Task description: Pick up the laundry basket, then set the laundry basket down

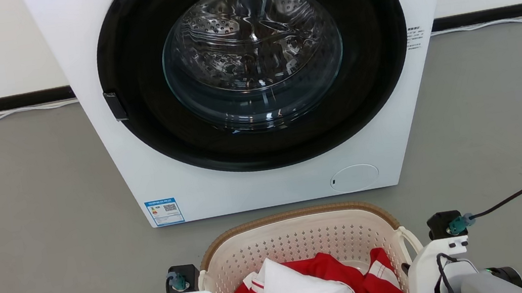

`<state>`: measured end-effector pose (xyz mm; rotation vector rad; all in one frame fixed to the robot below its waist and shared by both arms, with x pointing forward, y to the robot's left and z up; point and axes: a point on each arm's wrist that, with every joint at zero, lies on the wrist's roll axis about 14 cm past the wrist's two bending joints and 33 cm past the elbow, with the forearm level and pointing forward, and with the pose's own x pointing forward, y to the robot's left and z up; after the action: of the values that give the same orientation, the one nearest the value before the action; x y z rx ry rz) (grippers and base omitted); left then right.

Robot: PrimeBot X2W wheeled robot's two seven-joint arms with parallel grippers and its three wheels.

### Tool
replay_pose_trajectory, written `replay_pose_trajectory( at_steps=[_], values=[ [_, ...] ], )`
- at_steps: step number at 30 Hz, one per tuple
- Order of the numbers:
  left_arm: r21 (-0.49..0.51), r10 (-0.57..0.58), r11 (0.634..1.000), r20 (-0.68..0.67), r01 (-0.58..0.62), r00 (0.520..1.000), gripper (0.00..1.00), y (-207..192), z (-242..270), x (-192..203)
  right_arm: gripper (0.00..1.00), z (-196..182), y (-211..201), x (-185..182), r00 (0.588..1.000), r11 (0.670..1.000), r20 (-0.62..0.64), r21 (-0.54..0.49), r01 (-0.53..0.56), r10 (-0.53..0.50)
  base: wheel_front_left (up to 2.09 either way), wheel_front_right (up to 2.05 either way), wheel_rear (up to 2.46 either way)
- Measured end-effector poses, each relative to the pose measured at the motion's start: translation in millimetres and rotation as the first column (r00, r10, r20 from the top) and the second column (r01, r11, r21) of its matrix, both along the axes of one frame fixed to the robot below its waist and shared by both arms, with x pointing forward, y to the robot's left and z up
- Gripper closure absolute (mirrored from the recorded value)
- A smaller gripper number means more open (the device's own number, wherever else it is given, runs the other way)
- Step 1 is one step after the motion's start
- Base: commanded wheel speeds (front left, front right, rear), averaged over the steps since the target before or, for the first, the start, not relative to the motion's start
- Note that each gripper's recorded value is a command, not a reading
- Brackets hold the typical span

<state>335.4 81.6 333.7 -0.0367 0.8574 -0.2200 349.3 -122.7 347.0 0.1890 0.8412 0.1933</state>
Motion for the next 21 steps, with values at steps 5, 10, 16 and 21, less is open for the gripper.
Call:
replay_pose_trajectory(
  at_steps=[5,10,16,21],
  values=[
    [-0.001,0.002,1.000,-0.003,-0.002,1.000,1.00,0.4,-0.9,-0.5,1.00,-0.7,0.3,0.1,1.000,1.000,-0.002,0.000,-0.001,0.001,0.00,0.00,0.00],
    [0.000,0.002,1.000,-0.006,-0.002,1.000,1.00,0.5,-1.7,-1.0,1.00,-1.3,0.5,0.0,1.000,1.000,-0.004,0.000,-0.001,0.001,0.00,0.00,0.00],
    [0.000,0.001,1.000,-0.010,-0.001,1.000,1.00,0.4,-2.7,-1.6,1.00,-1.9,0.4,-0.3,1.000,1.000,-0.006,-0.001,-0.002,0.002,0.00,0.00,0.00],
    [0.000,0.002,1.000,-0.013,-0.002,1.000,1.00,0.3,-3.2,-1.8,1.00,-2.3,0.3,-0.8,1.000,1.000,-0.007,-0.002,-0.004,0.004,0.00,0.00,0.00]
  ],
)
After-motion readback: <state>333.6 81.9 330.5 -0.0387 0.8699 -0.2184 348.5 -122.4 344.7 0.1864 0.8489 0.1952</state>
